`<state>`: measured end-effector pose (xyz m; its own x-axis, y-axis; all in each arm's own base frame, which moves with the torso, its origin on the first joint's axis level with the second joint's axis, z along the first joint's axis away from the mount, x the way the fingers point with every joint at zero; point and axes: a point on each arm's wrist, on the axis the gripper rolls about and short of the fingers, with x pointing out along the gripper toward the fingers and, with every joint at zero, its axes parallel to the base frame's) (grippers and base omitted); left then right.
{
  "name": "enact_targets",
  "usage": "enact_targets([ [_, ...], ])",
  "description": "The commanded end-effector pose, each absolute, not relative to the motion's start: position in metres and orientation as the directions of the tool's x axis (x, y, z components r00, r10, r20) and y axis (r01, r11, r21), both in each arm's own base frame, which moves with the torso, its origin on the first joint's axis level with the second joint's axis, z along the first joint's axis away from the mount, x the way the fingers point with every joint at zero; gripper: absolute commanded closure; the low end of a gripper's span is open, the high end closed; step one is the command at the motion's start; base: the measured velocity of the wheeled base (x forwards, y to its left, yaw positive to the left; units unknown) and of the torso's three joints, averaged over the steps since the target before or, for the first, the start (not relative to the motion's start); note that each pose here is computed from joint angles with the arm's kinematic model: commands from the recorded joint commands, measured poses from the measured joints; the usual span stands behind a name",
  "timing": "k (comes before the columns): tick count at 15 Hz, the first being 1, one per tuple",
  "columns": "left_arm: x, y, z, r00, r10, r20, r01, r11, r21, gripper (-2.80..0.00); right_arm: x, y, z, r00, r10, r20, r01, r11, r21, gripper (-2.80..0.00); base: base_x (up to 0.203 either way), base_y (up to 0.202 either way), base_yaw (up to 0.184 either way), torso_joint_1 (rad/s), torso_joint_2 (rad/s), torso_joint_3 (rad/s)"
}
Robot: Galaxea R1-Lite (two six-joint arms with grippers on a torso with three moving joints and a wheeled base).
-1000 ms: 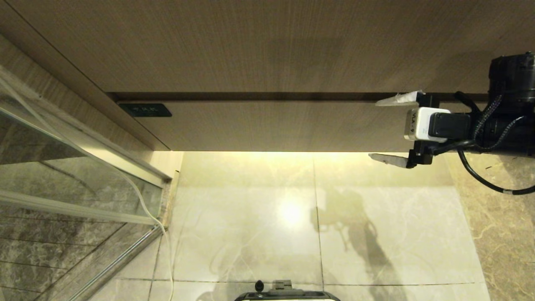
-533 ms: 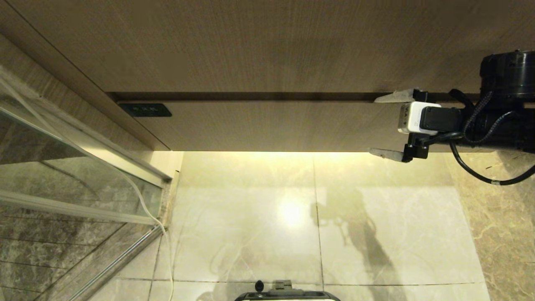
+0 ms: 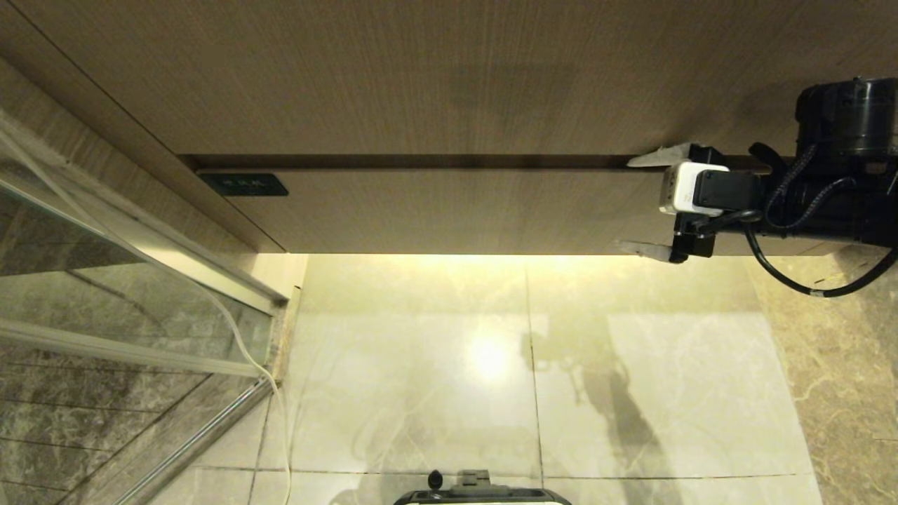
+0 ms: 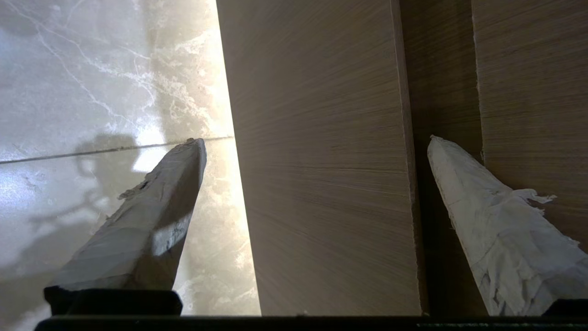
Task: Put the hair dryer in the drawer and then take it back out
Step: Pull open the drawer
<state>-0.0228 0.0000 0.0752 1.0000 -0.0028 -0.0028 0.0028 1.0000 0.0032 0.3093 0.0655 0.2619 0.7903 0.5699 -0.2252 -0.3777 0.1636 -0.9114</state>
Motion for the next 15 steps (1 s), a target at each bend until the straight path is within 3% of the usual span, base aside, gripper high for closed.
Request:
enact_targets([
  [1,-0.023,0.0,0.075,1.0,-0.003,-0.004,0.003,1.0,0.005,0.0,0.313,0.066,0.263,0.803,0.559,-0.206,-0.35,0.164,-0.922,-2.8,0.0,0.0,0.0,0.0,0.0,0.0],
  [15,-0.023,0.0,0.075,1.0,-0.003,-0.005,0.003,1.0,0.003,0.0,0.317,0.062,0.241,0.862,0.352,-0.364,-0.453,0.214,-0.865,-2.8,0.0,0.0,0.0,0.0,0.0,0.0],
])
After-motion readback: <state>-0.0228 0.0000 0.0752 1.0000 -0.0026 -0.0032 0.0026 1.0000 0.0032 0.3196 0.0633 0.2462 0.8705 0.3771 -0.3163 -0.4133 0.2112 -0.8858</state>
